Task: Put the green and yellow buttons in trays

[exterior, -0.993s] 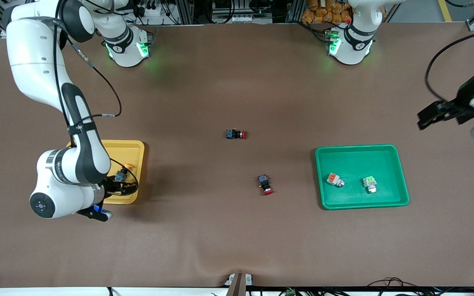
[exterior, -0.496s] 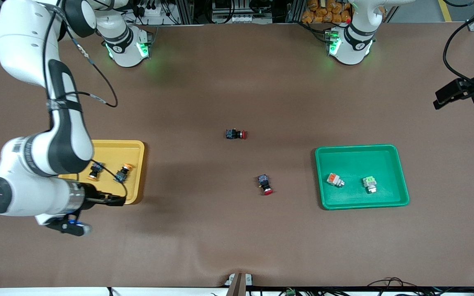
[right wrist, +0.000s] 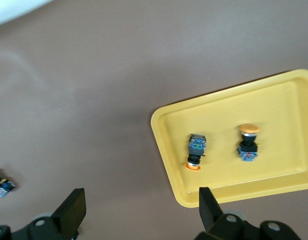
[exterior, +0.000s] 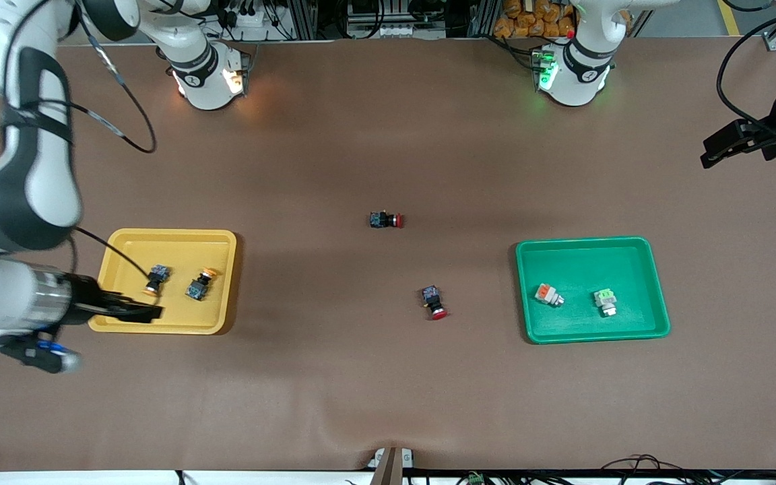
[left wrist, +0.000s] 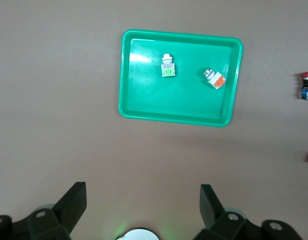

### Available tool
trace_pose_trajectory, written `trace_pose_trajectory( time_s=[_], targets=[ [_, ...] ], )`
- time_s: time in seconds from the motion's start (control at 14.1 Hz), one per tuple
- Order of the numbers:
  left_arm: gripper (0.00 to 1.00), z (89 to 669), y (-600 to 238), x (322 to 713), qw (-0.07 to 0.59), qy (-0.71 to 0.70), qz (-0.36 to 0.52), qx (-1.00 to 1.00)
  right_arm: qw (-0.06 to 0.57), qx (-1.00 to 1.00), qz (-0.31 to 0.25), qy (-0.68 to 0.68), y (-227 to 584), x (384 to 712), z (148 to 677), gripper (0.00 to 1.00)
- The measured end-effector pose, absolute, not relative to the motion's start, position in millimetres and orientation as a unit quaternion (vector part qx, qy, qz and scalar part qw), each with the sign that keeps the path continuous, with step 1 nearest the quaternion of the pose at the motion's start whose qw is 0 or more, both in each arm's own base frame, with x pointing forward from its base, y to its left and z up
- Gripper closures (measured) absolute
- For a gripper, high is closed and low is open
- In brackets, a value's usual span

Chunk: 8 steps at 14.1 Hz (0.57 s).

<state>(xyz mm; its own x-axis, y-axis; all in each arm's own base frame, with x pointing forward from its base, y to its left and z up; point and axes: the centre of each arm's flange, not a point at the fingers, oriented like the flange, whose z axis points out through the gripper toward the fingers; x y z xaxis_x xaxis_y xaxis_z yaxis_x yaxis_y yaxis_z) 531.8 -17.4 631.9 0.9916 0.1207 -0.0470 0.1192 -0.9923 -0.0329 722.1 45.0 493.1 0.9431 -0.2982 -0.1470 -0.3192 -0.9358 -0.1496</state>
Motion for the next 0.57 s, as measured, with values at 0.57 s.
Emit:
trace_pose_trajectory(
  time_s=[0.57],
  targets=[
    [0.0, 629, -17, 533, 0.015, -0.061, 0.022, -0.998, 0.057, -0.993, 0.03, 0.096, 60, 624, 666, 0.0]
  ],
)
